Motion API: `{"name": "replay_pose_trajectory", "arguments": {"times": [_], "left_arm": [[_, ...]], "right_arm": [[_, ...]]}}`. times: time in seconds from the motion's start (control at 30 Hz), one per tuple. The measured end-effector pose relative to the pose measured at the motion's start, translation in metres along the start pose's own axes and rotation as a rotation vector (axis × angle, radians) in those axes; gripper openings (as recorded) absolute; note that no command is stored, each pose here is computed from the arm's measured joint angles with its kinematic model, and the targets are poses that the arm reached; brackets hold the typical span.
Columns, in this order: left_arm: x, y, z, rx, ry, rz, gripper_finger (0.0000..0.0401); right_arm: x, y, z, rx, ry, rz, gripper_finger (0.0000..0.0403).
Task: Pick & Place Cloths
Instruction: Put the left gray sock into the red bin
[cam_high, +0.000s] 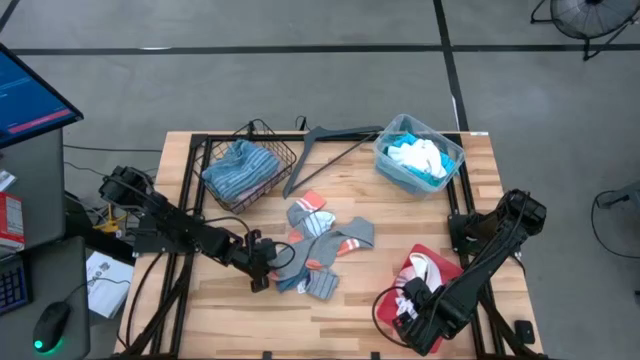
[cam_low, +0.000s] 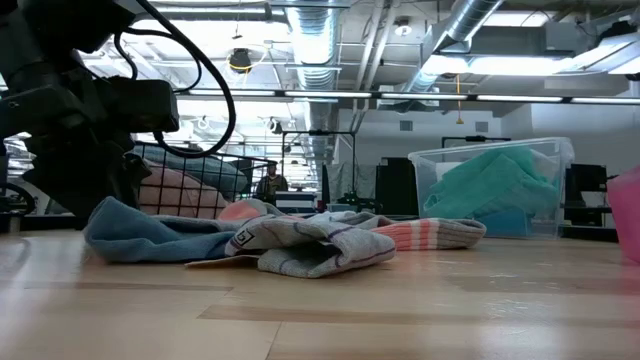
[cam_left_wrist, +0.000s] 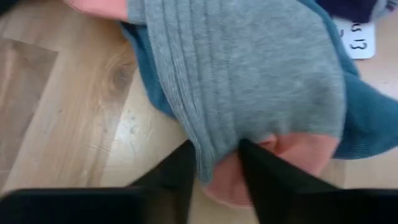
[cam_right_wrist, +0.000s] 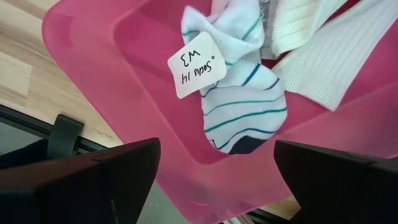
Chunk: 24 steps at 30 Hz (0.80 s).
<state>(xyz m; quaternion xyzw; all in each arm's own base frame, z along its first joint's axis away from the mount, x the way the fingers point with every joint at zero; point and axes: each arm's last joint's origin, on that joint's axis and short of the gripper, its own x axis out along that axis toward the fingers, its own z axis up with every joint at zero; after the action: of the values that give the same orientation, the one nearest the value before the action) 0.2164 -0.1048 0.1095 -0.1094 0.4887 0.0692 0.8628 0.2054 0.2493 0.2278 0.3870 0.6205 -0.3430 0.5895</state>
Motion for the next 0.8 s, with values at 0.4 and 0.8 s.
{"name": "replay_pose_trajectory", "arguments": {"times": [0.4, 0.8], "left_arm": [[-0.064, 0.0, 0.022, -0.095, -0.142, -0.282, 0.0001], [-0.126, 0.014, 0.047, -0.235, -0.471, -0.492, 0.0]], "right_arm": [[-0.018, 0.014, 0.011, -0.068, -0.05, 0.094, 0.0311], [-0.081, 0.061, 0.068, -0.519, -0.65, 0.334, 0.0311]]}}
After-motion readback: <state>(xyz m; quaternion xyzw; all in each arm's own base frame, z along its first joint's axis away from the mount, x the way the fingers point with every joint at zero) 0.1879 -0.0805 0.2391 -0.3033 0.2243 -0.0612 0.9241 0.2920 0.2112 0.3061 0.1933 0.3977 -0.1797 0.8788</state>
